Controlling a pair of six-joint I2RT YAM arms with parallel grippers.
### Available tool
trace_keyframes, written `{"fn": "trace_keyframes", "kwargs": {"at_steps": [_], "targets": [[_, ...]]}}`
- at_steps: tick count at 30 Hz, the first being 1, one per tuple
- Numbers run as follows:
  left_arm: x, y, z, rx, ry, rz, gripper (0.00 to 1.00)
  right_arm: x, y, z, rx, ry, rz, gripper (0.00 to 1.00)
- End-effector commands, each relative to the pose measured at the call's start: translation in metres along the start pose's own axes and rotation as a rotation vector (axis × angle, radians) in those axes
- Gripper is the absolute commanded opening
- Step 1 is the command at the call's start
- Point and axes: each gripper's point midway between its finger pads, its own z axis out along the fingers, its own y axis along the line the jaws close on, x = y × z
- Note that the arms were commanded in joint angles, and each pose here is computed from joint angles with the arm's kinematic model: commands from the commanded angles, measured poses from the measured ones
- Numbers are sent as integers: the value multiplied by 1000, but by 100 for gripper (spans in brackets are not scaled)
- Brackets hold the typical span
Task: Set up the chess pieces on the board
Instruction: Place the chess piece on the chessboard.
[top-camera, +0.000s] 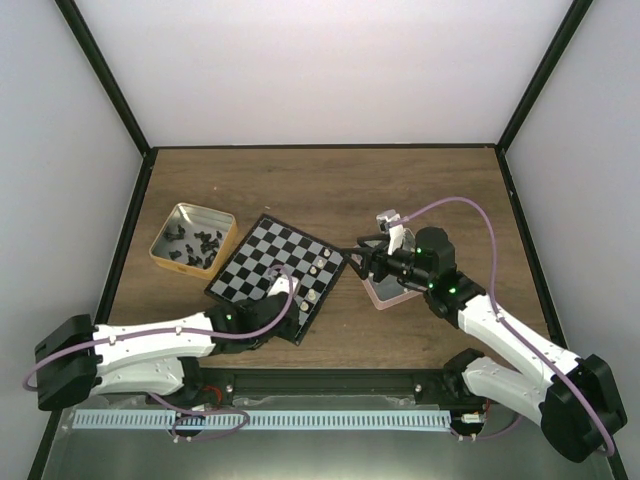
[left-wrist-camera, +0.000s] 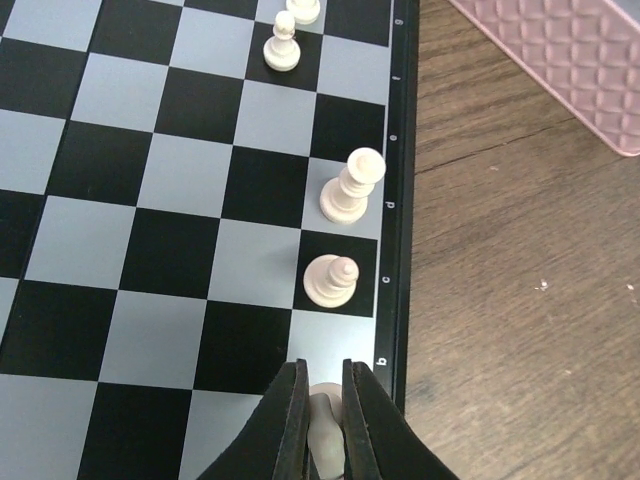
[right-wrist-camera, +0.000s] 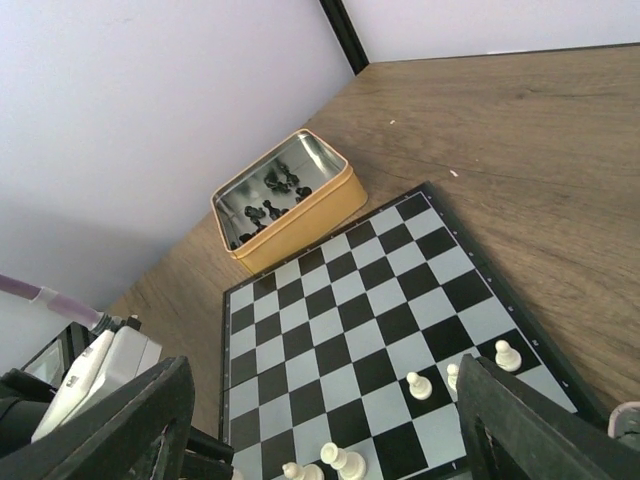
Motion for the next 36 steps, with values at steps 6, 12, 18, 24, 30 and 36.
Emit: {"fn": "trace_keyframes", "kwargs": {"at_steps": [6,12,18,24,30,36], "targets": [[1,-5,20,-45,-53,56,4,-1,-7,1,47,-3,-8,74],[5,-12,28,-52,-28,80,5,-3,-9,0,67,-3,-17,74],[9,-10,33,-72,-20,88,11,-4,-10,1,70,-3,-19,74],[10,-12,35,-67,-17,84,10,-1,-12,3,74,8,-13,74],[11,-10,37,-74,-24,77,10,-1,-13,3,76,9,-11,74],[9,-8,39,-94,-33,84,11,-1,-14,4,80,12,-14,74]]}}
